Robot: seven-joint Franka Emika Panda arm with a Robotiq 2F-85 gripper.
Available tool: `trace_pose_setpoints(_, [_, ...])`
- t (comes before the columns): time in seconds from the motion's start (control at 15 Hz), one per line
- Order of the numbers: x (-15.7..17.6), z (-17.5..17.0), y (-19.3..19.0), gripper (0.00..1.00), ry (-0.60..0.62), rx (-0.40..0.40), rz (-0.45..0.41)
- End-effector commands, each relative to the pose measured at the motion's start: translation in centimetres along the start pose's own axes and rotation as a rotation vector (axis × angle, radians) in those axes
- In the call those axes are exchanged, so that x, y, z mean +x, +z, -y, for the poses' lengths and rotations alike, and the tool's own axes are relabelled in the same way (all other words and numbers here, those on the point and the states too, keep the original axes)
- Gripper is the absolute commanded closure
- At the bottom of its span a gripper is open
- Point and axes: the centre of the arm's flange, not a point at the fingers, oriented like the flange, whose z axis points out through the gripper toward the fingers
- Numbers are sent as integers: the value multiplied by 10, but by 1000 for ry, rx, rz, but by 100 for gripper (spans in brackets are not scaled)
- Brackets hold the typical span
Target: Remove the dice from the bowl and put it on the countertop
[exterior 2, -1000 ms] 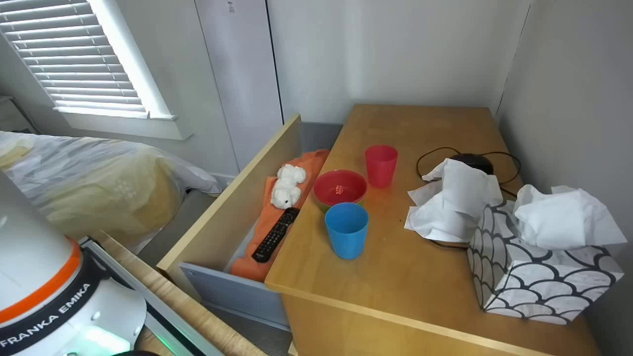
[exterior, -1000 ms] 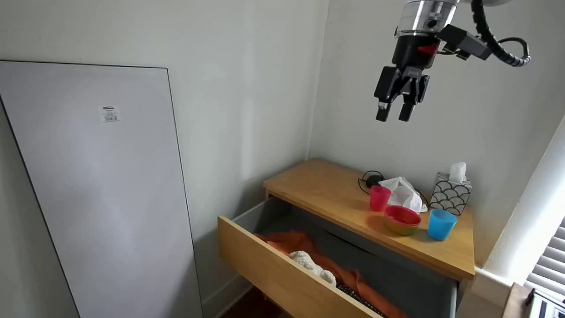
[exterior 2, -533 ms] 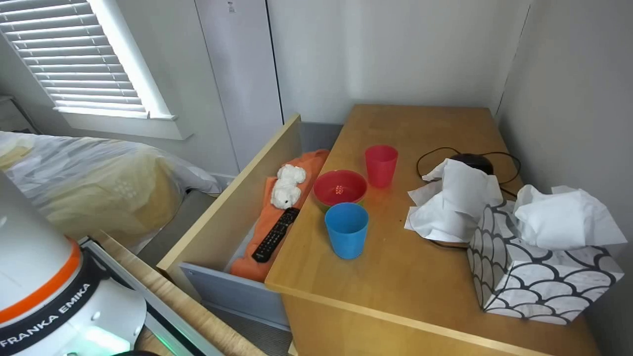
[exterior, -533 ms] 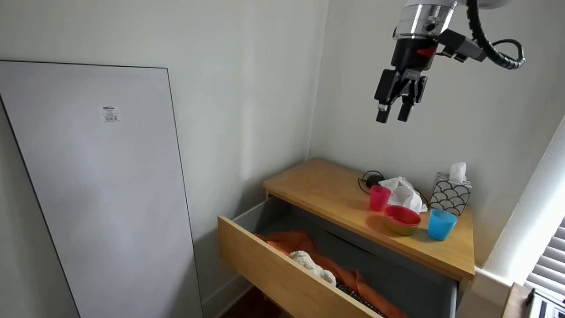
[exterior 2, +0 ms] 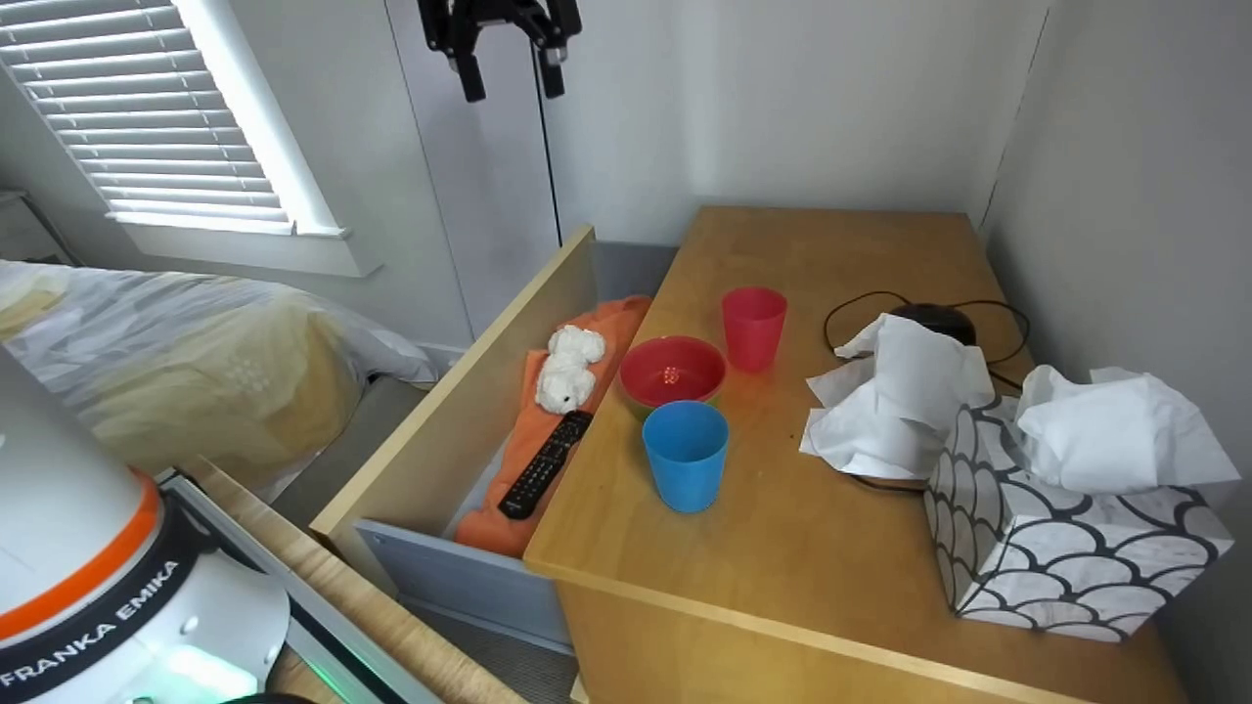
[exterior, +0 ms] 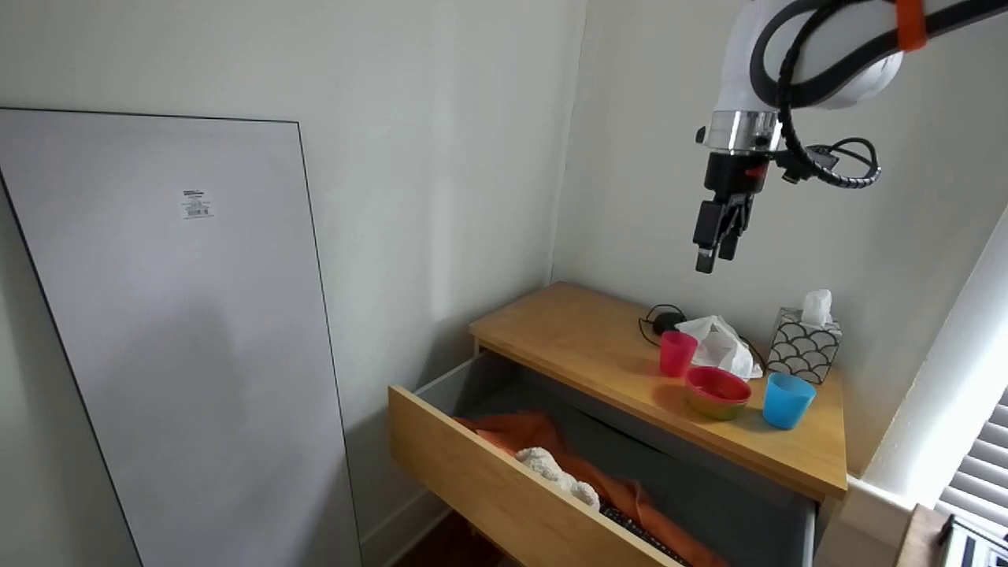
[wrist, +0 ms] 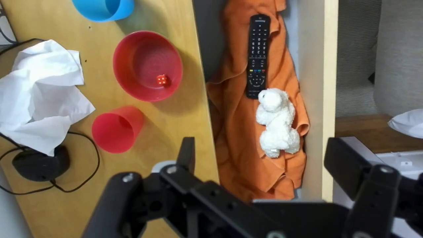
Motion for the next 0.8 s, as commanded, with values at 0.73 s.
trace_pose_setpoints(0.73, [-57, -94, 129, 0, 67, -9, -60])
